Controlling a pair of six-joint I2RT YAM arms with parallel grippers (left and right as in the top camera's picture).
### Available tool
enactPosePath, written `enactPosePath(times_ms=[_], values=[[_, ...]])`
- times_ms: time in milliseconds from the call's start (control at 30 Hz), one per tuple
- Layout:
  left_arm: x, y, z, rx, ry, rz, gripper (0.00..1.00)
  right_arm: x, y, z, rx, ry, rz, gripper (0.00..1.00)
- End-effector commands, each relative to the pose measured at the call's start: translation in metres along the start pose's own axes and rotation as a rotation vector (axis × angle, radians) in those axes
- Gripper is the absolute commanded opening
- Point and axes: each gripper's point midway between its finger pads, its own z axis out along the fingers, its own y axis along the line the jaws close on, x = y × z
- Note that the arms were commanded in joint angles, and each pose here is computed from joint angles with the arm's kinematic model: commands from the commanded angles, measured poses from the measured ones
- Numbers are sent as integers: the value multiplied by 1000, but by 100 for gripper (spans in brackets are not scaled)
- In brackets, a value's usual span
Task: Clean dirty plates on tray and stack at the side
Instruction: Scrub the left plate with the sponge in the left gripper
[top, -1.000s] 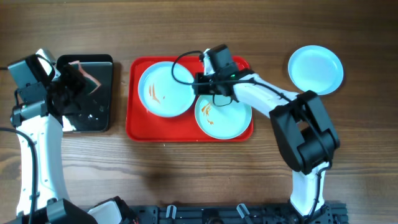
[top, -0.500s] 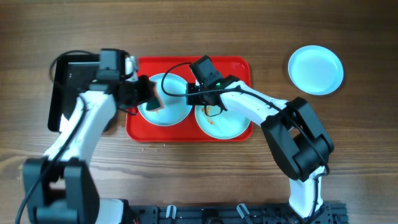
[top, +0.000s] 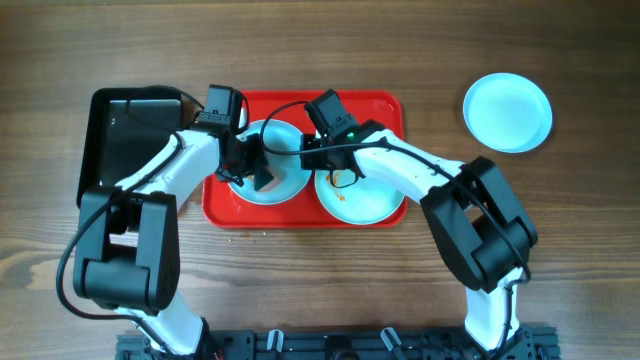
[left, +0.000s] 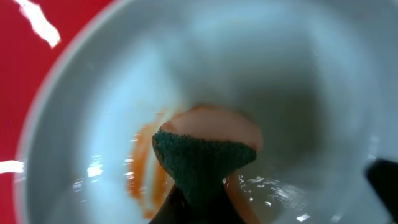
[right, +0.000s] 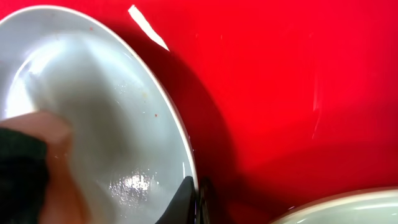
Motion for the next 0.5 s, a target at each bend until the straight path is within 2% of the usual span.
enactPosePath(times_ms=[0,100,233,367,467], values=[[-14,64,-7,-357,-101,1,4,-7,-13,-5,68,-36,16,4],[-29,73,-13,-423,-170,17,4,-7,-13,-5,68,-36,16,4],[-54,52,-26,-349,-252,19,4,-7,-13,-5,69,-35,16,4],[-61,-2,-45,-70,-253,38,4,-7,-13,-5,68,-35,16,4],[-45,-44,-44,170,-160,67,4,-7,-13,-5,67,-37,16,4]])
